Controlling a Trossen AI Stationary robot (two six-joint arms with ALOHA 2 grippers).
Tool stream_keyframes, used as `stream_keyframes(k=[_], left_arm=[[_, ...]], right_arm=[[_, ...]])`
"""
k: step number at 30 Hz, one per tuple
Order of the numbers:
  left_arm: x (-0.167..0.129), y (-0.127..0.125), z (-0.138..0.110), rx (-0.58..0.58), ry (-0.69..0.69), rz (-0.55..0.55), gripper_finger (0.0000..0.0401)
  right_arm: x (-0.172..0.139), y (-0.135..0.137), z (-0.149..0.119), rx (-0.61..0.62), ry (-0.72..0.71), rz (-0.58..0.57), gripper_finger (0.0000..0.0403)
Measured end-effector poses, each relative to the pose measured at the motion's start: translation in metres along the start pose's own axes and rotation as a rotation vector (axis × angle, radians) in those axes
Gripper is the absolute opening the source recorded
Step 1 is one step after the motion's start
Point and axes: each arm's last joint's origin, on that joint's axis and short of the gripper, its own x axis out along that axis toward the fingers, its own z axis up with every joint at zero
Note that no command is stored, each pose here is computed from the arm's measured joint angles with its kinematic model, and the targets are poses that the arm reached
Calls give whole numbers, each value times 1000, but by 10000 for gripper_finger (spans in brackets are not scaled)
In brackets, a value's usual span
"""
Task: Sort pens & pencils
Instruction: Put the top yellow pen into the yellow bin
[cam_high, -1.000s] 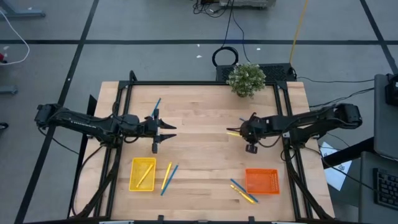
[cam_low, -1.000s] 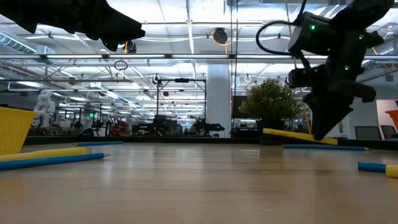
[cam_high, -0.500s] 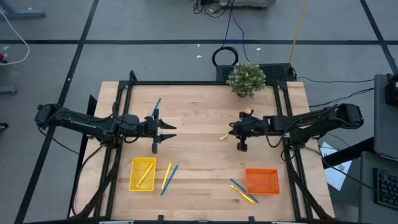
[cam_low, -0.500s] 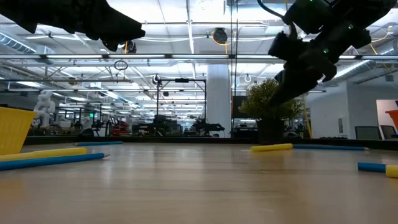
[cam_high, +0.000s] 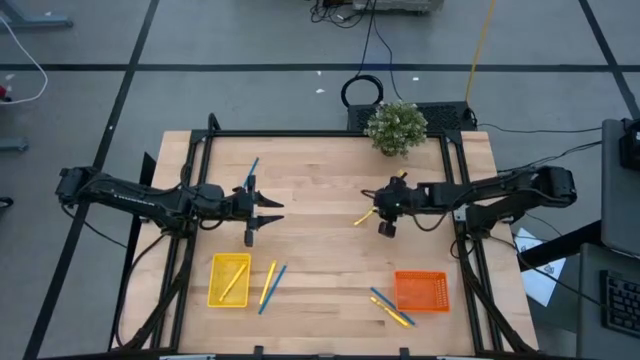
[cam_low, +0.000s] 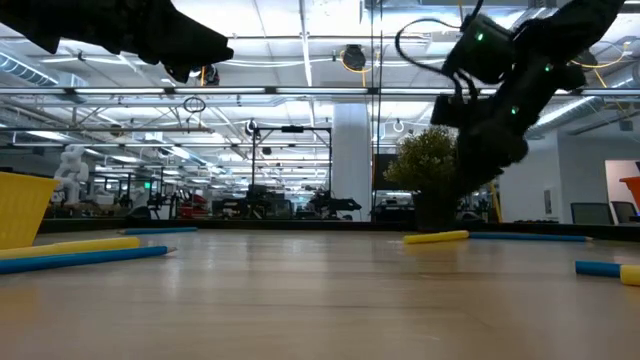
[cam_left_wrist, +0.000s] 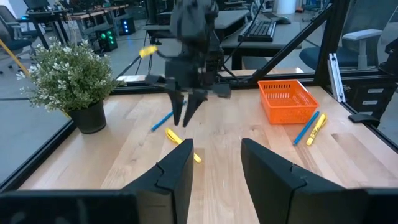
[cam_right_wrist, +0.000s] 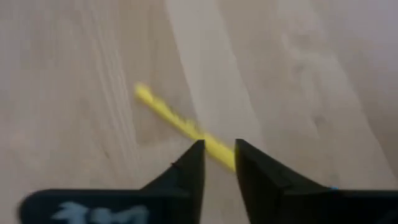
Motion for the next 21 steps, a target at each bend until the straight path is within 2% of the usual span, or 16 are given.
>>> stream_keyframes(k=[4,7,13,21], left_arm=[[0,0,0,0,0,0,141],[0,0,0,0,0,0,141],[0,0,0,0,0,0,141],[0,0,0,1,2,0,141]], right_arm=[[8,0,-7,-146,79,0,134],[11,0,-10,-223,113,2,151],[20,-2,-13,-315,153,-33,145],[23,-9,-13,-322,158,-64,135]])
